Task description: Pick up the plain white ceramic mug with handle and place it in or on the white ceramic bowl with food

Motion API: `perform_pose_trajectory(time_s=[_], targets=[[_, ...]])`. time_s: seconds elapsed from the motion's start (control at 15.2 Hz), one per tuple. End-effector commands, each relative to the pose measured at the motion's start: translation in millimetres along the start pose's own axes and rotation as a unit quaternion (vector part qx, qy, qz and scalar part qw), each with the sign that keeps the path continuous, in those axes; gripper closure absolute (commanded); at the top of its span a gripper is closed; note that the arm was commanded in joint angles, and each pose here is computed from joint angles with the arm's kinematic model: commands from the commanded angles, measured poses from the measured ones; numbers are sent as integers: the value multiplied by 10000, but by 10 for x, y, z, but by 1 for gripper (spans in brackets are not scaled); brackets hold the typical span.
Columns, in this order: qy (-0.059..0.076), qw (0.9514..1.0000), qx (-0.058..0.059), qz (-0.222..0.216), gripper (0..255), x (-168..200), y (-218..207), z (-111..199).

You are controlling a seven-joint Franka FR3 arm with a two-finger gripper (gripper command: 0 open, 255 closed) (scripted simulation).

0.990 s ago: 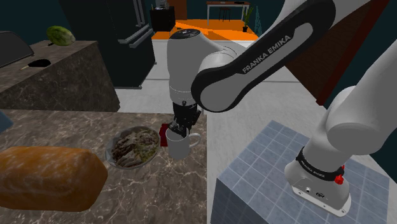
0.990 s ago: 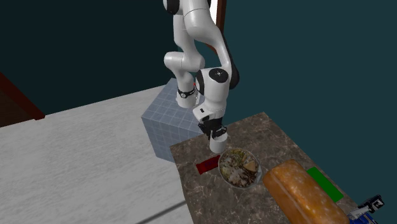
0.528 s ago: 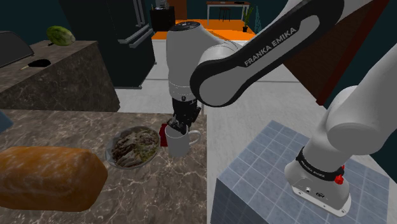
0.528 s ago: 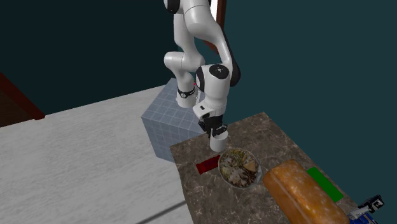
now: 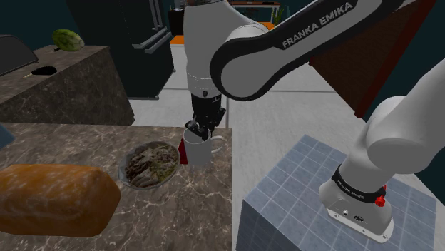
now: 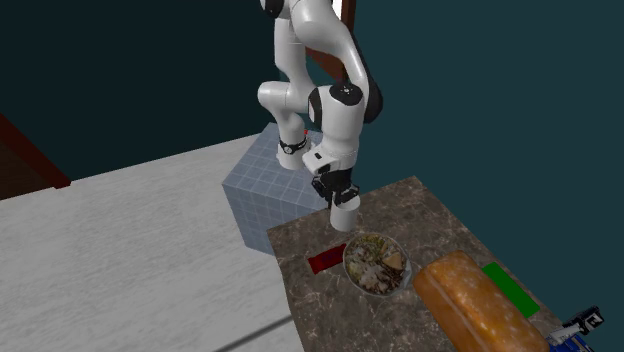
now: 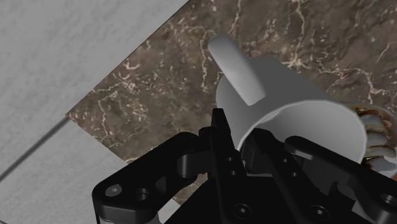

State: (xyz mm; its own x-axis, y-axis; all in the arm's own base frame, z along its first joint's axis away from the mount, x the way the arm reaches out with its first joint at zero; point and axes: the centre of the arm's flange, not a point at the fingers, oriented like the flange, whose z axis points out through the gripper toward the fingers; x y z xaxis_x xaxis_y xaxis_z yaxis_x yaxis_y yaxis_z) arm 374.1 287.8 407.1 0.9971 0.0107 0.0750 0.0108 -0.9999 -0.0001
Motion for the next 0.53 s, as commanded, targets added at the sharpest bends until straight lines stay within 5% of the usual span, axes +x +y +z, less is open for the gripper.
perform_pose_trajectory(time_s=[0.0,0.46], targets=[[-2,10000,-1,0,255,11,-3,-98],[-2,10000,-1,0,255,39,-3,-466]])
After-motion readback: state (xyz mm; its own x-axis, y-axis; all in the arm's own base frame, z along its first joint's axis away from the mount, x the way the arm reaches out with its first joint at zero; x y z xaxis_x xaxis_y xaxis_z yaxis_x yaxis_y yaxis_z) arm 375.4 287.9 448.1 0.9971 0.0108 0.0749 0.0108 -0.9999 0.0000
